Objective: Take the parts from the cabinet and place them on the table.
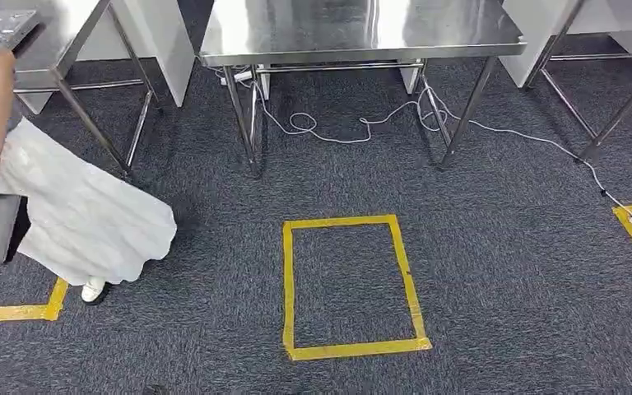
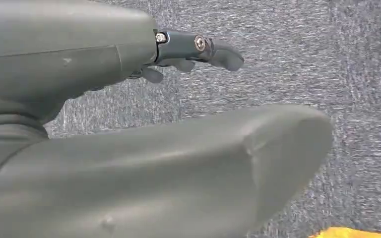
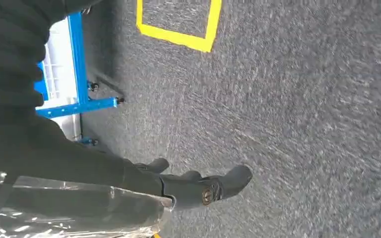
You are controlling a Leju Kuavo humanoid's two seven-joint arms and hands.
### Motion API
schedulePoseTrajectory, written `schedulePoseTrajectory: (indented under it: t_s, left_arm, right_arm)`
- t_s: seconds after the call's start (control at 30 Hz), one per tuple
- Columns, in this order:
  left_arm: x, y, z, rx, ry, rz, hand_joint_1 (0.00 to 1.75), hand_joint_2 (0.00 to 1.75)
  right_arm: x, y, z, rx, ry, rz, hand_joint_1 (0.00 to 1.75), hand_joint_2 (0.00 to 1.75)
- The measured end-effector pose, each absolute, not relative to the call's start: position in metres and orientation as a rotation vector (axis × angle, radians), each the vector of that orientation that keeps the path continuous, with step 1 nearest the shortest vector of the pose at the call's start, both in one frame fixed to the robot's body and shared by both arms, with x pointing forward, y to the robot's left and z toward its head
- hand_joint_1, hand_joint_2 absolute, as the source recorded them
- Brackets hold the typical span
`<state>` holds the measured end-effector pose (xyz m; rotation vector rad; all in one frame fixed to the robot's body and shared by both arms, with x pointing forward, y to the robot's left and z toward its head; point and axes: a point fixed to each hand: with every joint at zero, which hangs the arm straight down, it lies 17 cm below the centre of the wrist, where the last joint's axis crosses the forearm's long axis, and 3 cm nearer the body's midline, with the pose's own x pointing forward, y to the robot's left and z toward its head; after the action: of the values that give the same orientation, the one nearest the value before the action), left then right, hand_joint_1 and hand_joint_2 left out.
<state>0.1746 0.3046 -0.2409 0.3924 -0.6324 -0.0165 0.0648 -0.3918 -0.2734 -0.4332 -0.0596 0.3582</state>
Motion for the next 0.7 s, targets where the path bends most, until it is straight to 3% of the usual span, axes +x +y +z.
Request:
schedulePoseTrajectory:
  t_s: [0.7]
  left_arm:
    - [0.1797,0.3016,-0.2391,0.392,-0.647,-0.049,0.0,0.0]
  right_arm:
    - [0.0611,-0.3914,-0.2738,-0.43,-0.043,0.353,0.0,1.75]
